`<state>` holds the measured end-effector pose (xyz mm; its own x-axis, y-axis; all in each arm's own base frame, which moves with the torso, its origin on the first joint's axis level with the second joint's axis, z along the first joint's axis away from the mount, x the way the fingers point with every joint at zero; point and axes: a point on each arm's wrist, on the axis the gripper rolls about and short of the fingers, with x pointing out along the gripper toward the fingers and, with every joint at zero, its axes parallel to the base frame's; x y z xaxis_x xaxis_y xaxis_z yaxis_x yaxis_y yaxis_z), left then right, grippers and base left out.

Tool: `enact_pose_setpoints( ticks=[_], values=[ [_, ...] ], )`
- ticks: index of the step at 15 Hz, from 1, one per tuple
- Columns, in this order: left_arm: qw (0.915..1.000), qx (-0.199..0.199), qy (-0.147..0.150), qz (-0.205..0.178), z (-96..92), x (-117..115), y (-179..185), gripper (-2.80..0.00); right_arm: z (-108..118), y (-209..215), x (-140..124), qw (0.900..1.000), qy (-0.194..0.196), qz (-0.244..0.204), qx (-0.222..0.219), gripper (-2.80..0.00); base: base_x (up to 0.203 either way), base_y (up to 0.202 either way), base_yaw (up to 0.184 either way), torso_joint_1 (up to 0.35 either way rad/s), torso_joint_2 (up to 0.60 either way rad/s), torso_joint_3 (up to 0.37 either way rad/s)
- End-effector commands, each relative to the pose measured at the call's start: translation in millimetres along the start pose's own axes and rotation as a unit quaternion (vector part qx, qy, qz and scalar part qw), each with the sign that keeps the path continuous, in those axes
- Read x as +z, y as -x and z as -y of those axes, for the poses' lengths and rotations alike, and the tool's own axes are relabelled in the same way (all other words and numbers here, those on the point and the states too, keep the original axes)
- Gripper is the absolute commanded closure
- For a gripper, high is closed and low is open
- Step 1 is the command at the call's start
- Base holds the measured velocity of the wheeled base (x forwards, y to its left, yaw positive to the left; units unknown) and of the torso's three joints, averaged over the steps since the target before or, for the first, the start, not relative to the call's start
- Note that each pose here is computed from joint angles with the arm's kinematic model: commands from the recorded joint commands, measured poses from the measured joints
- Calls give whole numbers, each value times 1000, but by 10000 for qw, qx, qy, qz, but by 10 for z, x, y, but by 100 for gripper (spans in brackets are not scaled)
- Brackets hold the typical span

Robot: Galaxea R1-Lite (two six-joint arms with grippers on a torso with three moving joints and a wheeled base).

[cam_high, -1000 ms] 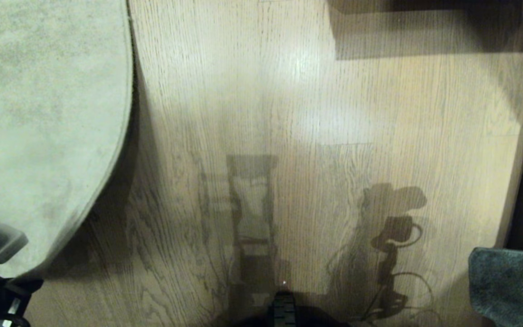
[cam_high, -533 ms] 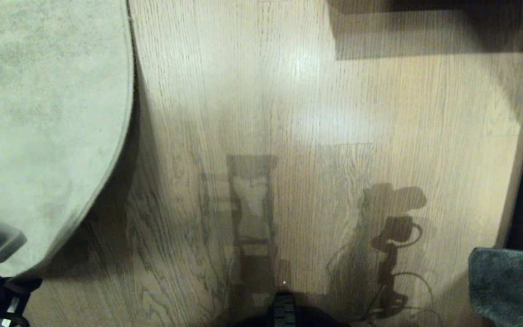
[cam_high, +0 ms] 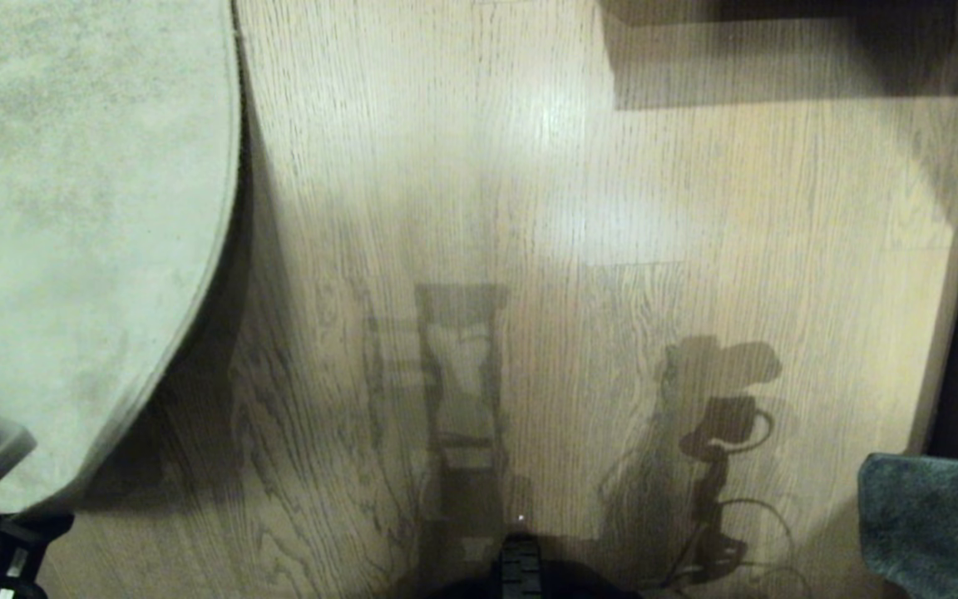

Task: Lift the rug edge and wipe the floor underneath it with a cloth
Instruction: Lift up the carpet

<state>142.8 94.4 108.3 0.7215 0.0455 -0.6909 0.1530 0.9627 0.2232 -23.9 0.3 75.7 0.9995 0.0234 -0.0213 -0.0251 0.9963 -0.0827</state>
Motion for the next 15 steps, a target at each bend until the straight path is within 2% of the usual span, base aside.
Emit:
enact_pose_setpoints(
  ticks=[1,5,15],
  values=[
    [10000,-25,2,-25,5,-14,-9,0,0,-1,0,10000,4,-8,6,0,0,0,0,0,0,0],
    [9999,-100,46,-119,52,-72,-17,0,0,-1,0,10000,-2,-8,6,0,0,0,0,0,0,0],
    [10000,21,-26,-5,-82,-36,-187,0,0,0,0,10000,-2,-3,6,0,0,0,0,0,0,0]
  ],
)
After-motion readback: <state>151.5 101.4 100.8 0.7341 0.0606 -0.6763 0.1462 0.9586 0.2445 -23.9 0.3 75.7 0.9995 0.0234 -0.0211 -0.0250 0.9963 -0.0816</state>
